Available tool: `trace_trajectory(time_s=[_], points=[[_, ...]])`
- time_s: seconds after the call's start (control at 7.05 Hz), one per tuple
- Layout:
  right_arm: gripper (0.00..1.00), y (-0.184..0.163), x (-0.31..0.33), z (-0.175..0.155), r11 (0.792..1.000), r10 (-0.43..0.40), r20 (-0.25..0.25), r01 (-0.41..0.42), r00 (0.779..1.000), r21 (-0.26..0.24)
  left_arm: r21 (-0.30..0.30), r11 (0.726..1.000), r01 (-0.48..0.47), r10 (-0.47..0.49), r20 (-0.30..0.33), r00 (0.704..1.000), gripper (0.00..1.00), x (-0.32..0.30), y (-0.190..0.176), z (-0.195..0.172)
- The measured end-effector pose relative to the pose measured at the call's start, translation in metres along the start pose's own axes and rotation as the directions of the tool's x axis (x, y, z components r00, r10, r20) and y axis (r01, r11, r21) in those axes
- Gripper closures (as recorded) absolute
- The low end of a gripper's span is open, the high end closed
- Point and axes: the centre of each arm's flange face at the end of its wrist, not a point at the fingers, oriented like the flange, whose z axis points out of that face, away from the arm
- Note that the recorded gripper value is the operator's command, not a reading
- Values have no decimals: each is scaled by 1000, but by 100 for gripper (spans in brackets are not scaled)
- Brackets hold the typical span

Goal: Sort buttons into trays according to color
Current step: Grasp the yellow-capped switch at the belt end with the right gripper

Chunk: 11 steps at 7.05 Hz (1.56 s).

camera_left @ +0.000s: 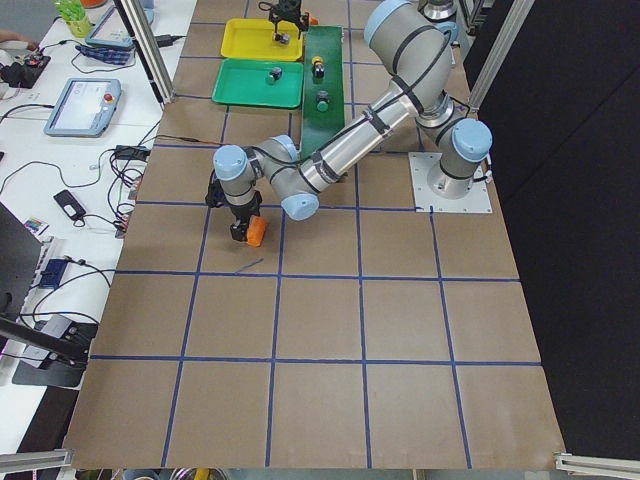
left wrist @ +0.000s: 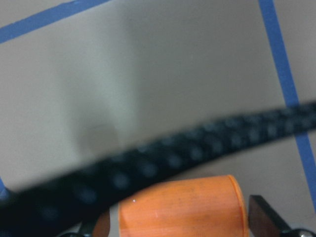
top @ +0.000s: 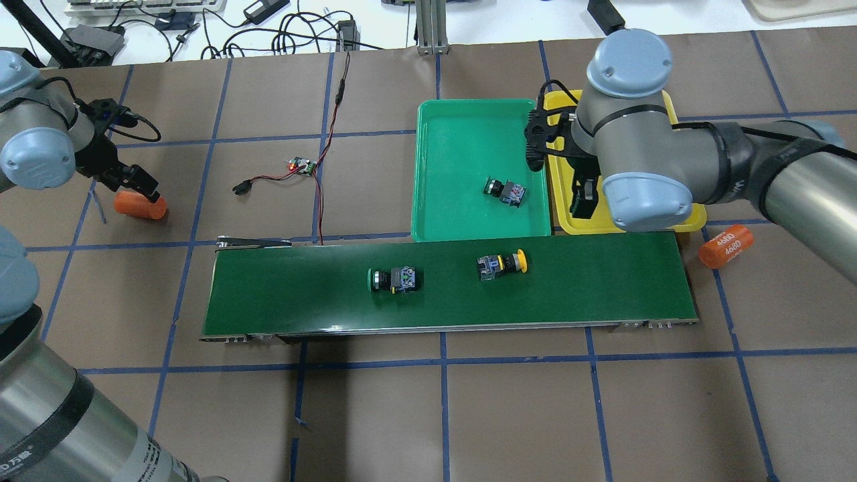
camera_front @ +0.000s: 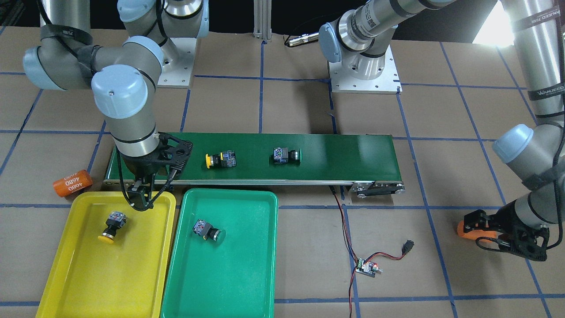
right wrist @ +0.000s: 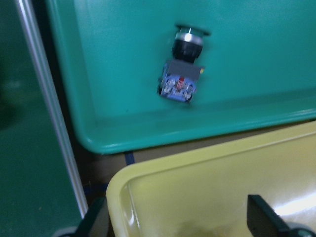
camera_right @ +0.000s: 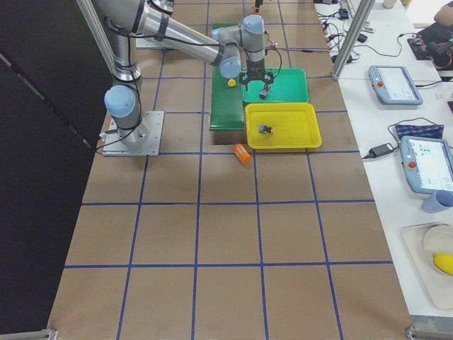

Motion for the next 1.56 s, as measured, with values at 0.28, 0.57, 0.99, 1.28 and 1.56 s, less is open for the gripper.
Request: trace_trajectory(time_s=[0.28,0.57,0.99,1.28,1.56], points=[[0,37,-43,14,999,-45,66,47,997,-21,-11,1000,12,-12,-11,1000,0,3,3,8],[0,39,-66,22,998,-62,95,64,994,-26,-23,998,53,-53,-17,998,11,4,6,14],[0,15,-78,22,996,-88,96,91,992,-24,-33,991,126,-127,-15,992,75,6,9,6],[0,9,-81,23,995,-94,102,96,990,-15,-65,989,136,-139,-41,989,77,25,11,-22],[0,6,-82,29,995,-98,116,100,988,-12,-83,984,158,-167,-103,981,77,91,7,-74]])
